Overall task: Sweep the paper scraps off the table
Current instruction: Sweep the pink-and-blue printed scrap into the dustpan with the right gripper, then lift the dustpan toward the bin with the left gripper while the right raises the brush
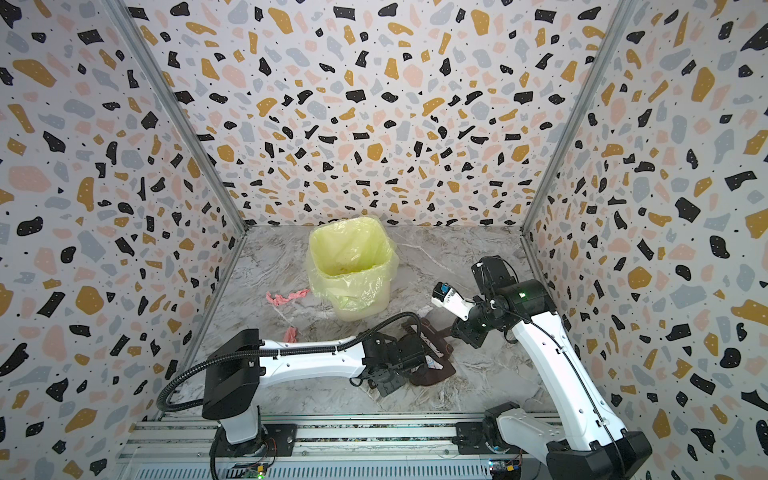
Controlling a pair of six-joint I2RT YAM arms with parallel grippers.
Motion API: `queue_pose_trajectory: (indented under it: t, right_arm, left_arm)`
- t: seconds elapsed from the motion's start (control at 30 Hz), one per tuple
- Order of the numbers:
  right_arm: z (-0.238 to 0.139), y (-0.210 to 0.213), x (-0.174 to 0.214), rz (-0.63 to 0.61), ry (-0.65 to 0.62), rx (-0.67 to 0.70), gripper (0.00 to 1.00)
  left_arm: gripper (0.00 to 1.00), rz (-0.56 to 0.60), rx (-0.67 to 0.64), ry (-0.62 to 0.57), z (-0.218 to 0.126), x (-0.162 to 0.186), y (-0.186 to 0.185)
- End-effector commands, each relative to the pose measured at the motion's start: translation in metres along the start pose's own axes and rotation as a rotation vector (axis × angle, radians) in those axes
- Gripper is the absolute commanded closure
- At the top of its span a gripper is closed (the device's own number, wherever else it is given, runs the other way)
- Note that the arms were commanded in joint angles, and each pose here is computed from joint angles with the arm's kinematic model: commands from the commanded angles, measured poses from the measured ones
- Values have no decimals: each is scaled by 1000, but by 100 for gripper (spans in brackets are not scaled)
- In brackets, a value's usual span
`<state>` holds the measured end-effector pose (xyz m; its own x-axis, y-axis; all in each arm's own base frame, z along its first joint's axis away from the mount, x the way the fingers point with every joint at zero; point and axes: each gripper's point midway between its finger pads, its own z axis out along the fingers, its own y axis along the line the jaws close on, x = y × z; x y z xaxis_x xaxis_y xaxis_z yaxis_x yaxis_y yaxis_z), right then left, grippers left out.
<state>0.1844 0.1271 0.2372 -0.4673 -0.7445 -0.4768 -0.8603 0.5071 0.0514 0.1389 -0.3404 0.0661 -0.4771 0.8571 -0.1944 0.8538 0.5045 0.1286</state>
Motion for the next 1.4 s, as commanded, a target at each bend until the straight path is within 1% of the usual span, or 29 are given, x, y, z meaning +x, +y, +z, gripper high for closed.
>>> queue_pose_trajectory:
  t: [0.0, 0.1, 0.2, 0.4, 0.57, 0.77, 0.87, 1.1, 1.27, 1.37]
  right_arm:
    - [-19, 9, -19, -21, -89, -30, 100]
    - [-23, -4, -17, -14, -69, 44, 100]
    - [-32, -26, -12, 9, -55, 174, 100]
    - [-58, -56, -19, 66, -164, 346, 100]
    - [-83, -94, -15, 210, -224, 557, 100]
    - [-90, -121, -11, 368, -267, 655, 100]
    - [-88, -126, -10, 410, -289, 652, 100]
    - [-72, -135, -5, 545, -342, 580, 100]
    - [-68, -138, -6, 595, -369, 538, 100]
    - [-68, -139, -6, 618, -382, 526, 100]
  left_arm:
    - [100, -33, -14, -45, -10, -3, 8]
    - [100, -37, -14, -51, -12, -3, 8]
    - [100, -41, -12, -71, -16, -3, 9]
    - [100, -44, -11, -120, -33, -6, 13]
    - [100, -51, 0, -165, -55, -8, 16]
    - [100, -65, 7, -258, -97, -15, 21]
    - [100, -65, 7, -294, -117, -16, 21]
    - [100, -90, -1, -355, -167, -21, 29]
    - [100, -120, -15, -385, -201, -23, 38]
    - [100, -136, -59, -393, -220, -22, 50]
